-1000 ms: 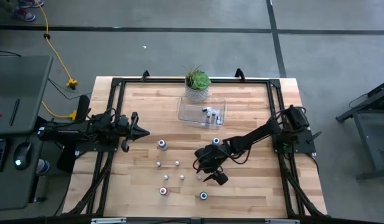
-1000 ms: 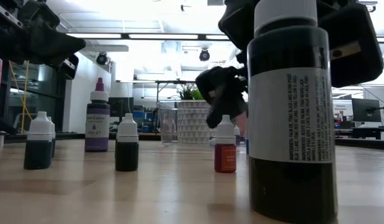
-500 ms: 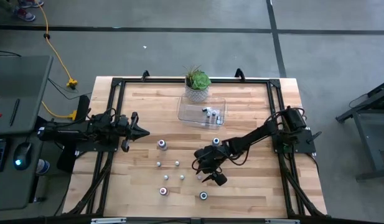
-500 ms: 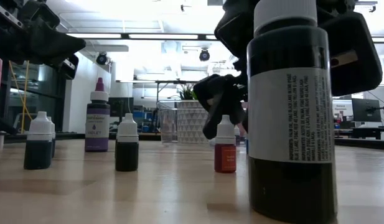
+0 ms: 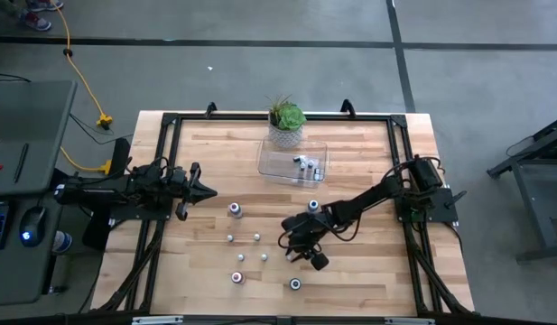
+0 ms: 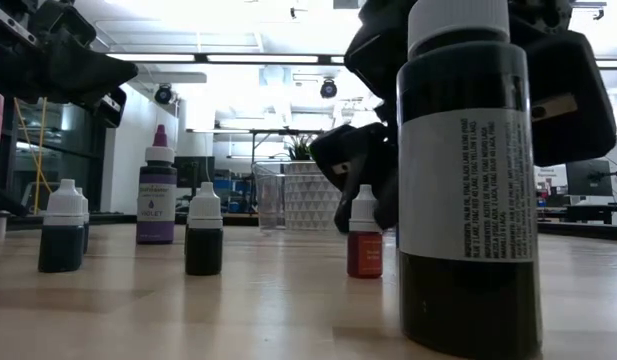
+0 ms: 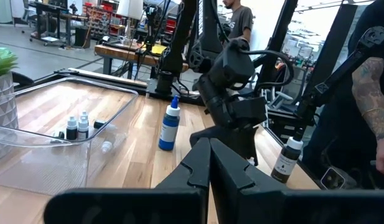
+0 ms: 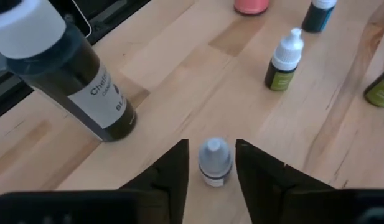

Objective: Pick & Place food coloring
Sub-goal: Put the small red food coloring bottle into the bin

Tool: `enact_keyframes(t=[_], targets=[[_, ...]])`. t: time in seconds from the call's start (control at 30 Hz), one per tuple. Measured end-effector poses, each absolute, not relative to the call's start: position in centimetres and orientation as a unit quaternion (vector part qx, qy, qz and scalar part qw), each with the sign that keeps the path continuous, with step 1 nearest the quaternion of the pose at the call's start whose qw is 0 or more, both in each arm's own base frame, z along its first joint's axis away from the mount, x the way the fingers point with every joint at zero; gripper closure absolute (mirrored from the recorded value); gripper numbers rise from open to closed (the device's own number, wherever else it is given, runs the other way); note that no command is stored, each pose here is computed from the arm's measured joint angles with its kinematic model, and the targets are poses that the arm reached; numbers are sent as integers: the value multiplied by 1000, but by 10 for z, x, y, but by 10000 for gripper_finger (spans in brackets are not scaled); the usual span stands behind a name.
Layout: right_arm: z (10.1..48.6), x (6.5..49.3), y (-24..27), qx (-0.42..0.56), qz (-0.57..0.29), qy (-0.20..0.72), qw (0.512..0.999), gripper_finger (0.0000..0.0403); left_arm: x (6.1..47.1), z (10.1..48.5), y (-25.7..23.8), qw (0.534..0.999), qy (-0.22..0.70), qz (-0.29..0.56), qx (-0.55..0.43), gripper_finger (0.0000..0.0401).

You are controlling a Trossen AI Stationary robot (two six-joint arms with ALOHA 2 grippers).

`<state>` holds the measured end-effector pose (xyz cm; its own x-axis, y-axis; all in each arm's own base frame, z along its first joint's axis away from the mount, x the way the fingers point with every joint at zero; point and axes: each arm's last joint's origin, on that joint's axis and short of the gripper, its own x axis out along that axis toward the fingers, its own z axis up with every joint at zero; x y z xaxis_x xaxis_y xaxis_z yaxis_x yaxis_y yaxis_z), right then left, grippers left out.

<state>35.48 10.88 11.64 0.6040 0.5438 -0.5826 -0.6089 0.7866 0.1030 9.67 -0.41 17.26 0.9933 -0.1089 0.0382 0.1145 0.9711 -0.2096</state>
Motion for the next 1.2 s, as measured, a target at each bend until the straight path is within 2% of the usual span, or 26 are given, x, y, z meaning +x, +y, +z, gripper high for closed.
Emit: enact_keyframes(t=[0.37, 0.63, 0.97, 1.13, 1.2], targets=[[117, 355, 108, -57, 313, 307, 897, 345, 97, 173, -4, 993, -13, -56, -106, 401], [121, 354, 108, -58, 311, 310, 897, 351, 97, 173, -4, 993, -14, -56, -106, 401], [178, 363, 95, -59, 281, 333, 898, 352, 97, 173, -4, 993, -14, -56, -106, 401], [213, 384, 74, -56, 243, 323, 913, 352, 97, 173, -4, 993, -13, -56, -106, 401], [226, 394, 55, -59, 201, 307, 928, 352, 97, 173, -4, 993, -14, -56, -106, 401]])
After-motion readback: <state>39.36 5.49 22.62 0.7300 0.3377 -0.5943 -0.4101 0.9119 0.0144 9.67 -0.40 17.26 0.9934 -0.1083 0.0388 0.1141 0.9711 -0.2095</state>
